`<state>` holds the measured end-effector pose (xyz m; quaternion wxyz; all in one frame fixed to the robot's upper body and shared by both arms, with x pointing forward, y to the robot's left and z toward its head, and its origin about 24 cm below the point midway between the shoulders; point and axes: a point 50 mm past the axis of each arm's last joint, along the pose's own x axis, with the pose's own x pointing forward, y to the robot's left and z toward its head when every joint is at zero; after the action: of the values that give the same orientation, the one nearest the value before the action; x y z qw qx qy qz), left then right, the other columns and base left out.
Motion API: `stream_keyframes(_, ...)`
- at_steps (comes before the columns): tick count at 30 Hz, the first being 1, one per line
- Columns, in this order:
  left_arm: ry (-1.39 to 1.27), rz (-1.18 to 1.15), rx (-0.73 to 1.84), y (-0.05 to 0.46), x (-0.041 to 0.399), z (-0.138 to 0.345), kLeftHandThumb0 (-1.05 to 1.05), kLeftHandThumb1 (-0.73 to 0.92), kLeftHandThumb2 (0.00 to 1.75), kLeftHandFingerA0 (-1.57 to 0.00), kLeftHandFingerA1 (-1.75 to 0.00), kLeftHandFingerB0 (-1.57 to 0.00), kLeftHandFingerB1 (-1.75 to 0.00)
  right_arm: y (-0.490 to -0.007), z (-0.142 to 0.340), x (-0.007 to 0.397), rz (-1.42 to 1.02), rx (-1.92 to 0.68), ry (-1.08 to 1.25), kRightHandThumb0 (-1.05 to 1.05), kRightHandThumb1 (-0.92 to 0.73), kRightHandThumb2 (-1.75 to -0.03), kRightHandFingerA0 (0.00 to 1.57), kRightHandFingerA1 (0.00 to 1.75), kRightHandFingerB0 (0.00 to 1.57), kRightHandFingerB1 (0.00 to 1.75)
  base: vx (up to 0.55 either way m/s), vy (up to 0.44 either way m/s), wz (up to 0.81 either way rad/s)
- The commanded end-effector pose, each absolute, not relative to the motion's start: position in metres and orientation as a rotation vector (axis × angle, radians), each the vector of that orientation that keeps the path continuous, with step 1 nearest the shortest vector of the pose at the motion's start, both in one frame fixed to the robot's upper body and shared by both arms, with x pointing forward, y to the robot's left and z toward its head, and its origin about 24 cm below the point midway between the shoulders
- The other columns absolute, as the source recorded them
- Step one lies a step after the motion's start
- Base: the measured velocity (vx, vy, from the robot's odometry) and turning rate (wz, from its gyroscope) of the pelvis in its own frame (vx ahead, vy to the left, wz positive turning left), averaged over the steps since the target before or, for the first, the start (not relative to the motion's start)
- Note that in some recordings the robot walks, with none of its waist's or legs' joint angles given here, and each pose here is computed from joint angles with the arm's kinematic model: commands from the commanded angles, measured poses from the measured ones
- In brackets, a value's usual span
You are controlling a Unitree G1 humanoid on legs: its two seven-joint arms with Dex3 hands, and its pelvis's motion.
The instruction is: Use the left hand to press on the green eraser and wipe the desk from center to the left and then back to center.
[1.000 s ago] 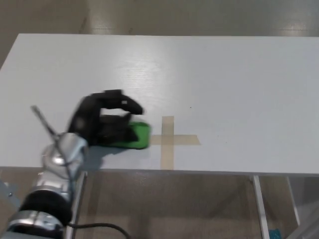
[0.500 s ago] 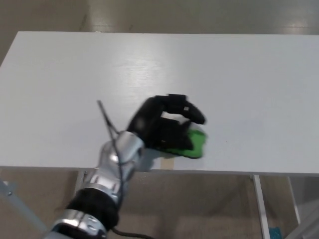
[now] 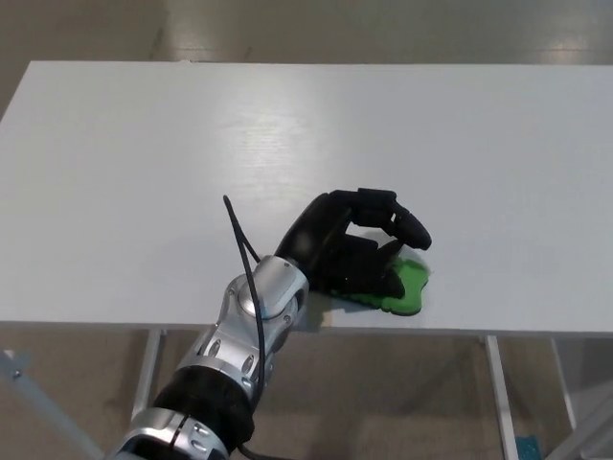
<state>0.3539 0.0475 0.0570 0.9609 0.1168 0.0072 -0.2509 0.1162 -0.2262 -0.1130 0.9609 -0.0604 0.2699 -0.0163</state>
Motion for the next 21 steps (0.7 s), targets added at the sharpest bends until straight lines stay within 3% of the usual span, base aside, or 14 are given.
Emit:
stream_keyframes(1,0.071,-0.5,0.261,0.056,0.353,0.049,-0.21,0.85,0.66,-1.05,-0.85,-0.95,-0.65,-0.226,-0.114,0.113,-0.035,-0.12,0.557,-0.37,-0.74,-0.62,0.72,0.56,0.63,0.42,0.0,0.0,0.0)
stream_keyframes(2,0.067,-0.497,0.258,0.057,0.354,0.051,-0.21,0.85,0.66,-1.05,-0.85,-0.95,-0.65,-0.226,-0.114,0.113,-0.034,-0.118,0.557,-0.37,-0.74,-0.62,0.72,0.56,0.63,0.42,0.0,0.0,0.0)
stream_keyframes(3,0.063,-0.495,0.252,0.06,0.355,0.054,-0.23,0.85,0.67,-1.03,-0.8,-0.93,-0.48,-0.226,-0.114,0.113,-0.031,-0.122,0.558,-0.37,-0.74,-0.62,0.72,0.56,0.63,0.42,0.0,0.0,0.0)
stream_keyframes(5,0.06,-0.493,0.247,0.061,0.356,0.055,-0.23,0.85,0.67,-1.03,-0.8,-0.93,-0.48,-0.226,-0.114,0.113,-0.029,-0.126,0.558,-0.37,-0.74,-0.62,0.72,0.56,0.63,0.42,0.0,0.0,0.0)
stream_keyframes(7,0.053,-0.481,0.235,0.068,0.36,0.061,-0.28,0.82,0.66,-1.04,-0.66,-0.76,-0.43,-0.225,-0.114,0.113,-0.025,-0.128,0.562,-0.37,-0.74,-0.62,0.72,0.56,0.62,0.42,0.0,0.0,0.0)
stream_keyframes(9,0.05,-0.475,0.229,0.072,0.362,0.065,-0.28,0.82,0.66,-1.04,-0.66,-0.76,-0.43,-0.226,-0.114,0.113,-0.022,-0.131,0.563,-0.37,-0.74,-0.62,0.72,0.56,0.62,0.42,0.0,0.0,0.0)
stream_keyframes(11,0.02,-0.445,0.245,0.084,0.37,0.079,-0.33,0.75,0.63,-0.87,-0.47,-0.56,-0.37,-0.226,-0.115,0.112,-0.027,-0.123,0.565,-0.37,-0.74,-0.62,0.72,0.56,0.62,0.42,0.0,0.0,0.0)
stream_keyframes(12,0.01,-0.435,0.256,0.087,0.372,0.084,-0.33,0.75,0.63,-0.87,-0.47,-0.56,-0.37,-0.226,-0.114,0.111,-0.029,-0.122,0.564,-0.37,-0.74,-0.62,0.72,0.56,0.62,0.42,0.0,0.0,0.0)
stream_keyframes(13,-0.005,-0.425,0.272,0.094,0.376,0.092,-0.42,0.71,0.62,-0.65,-0.41,-0.46,-0.35,-0.226,-0.114,0.111,-0.03,-0.127,0.562,-0.37,-0.74,-0.62,0.72,0.56,0.62,0.42,0.0,0.0,0.0)
stream_keyframes(14,-0.01,-0.424,0.277,0.097,0.377,0.095,-0.42,0.71,0.62,-0.65,-0.41,-0.46,-0.35,-0.227,-0.114,0.111,-0.028,-0.132,0.561,-0.37,-0.74,-0.62,0.72,0.56,0.62,0.42,0.0,0.0,0.0)
stream_keyframes(15,-0.021,-0.426,0.25,0.107,0.38,0.104,-0.53,0.62,0.6,-0.5,-0.38,-0.39,-0.33,-0.227,-0.114,0.111,-0.025,-0.141,0.564,-0.37,-0.74,-0.62,0.72,0.56,0.62,0.42,0.0,0.0,0.0)
stream_keyframes(18,-0.03,-0.431,0.225,0.114,0.382,0.111,-0.62,0.59,0.6,-0.45,-0.37,-0.37,-0.32,-0.228,-0.114,0.111,-0.031,-0.139,0.566,-0.37,-0.74,-0.62,0.72,0.56,0.62,0.42,0.0,0.0,0.0)
stream_keyframes(19,-0.04,-0.437,0.22,0.118,0.383,0.116,-0.67,0.6,0.59,-0.3,-0.33,-0.31,-0.31,-0.228,-0.115,0.11,-0.033,-0.137,0.567,-0.37,-0.74,-0.62,0.73,0.56,0.62,0.42,0.0,0.0,0.0)
stream_keyframes(21,-0.053,-0.445,0.216,0.123,0.383,0.121,-0.67,0.6,0.59,-0.3,-0.33,-0.31,-0.31,-0.229,-0.115,0.11,-0.034,-0.133,0.568,-0.37,-0.74,-0.62,0.73,0.56,0.62,0.42,0.0,0.0,0.0)
